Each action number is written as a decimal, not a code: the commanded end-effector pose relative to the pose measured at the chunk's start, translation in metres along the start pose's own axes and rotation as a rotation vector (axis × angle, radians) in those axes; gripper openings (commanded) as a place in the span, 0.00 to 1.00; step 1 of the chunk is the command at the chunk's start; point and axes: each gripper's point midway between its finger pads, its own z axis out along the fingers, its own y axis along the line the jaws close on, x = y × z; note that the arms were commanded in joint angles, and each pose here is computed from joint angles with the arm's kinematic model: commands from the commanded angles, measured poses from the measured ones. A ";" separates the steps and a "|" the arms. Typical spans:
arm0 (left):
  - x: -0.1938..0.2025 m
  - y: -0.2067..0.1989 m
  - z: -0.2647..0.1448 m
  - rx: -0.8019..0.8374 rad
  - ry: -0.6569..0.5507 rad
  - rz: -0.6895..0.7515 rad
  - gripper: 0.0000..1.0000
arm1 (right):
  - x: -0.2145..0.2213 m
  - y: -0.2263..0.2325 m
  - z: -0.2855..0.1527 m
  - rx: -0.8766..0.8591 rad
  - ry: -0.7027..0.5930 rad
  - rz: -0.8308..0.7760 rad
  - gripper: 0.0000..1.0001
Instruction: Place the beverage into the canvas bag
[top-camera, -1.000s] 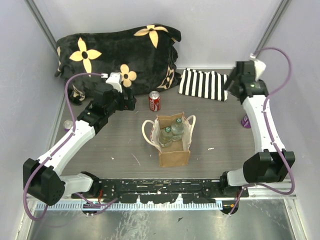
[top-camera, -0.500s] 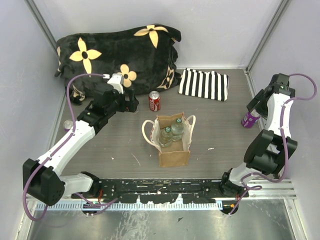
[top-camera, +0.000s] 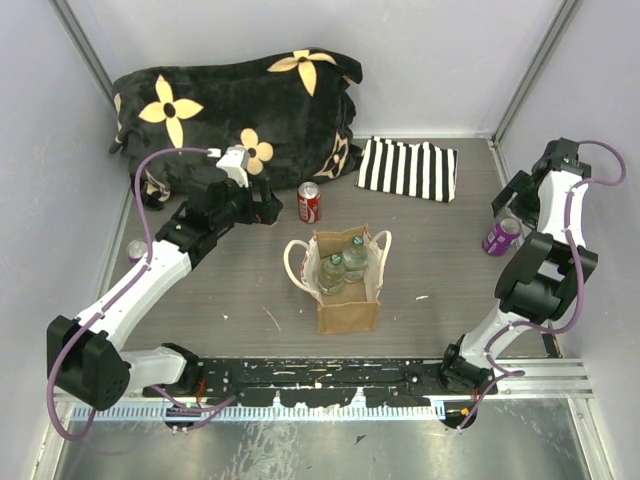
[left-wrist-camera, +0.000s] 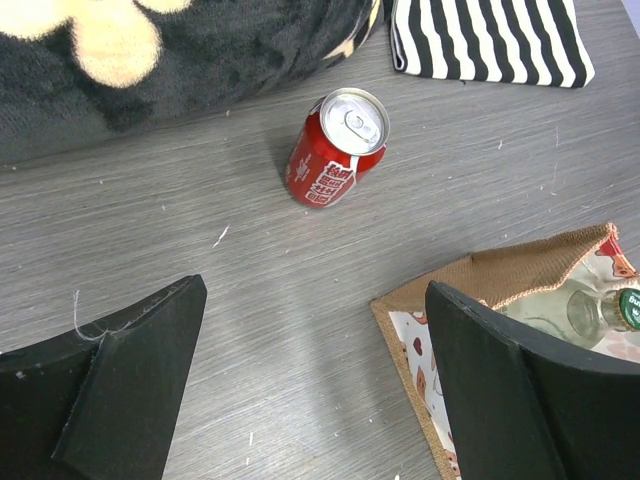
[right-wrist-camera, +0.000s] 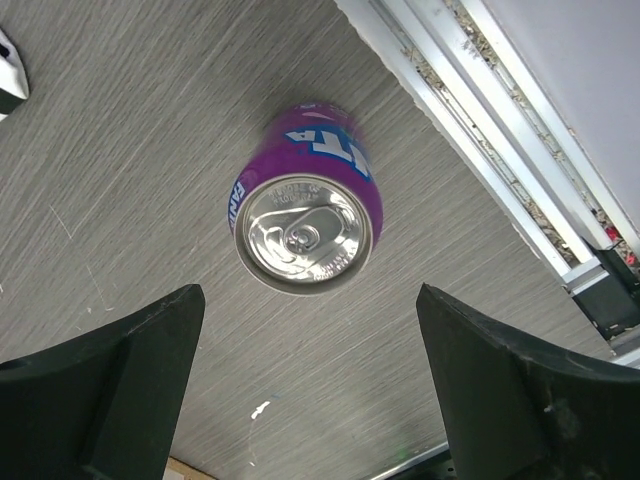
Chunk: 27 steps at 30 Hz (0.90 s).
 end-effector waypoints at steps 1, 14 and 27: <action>-0.001 -0.002 0.005 0.025 -0.016 -0.012 0.98 | -0.010 0.006 -0.002 -0.027 -0.008 -0.011 0.93; 0.006 0.007 0.010 0.009 -0.002 -0.021 0.98 | 0.008 0.003 0.033 0.009 0.095 -0.012 0.87; 0.004 0.008 0.010 0.007 -0.006 -0.029 0.98 | 0.015 0.000 0.039 0.018 0.114 -0.031 0.31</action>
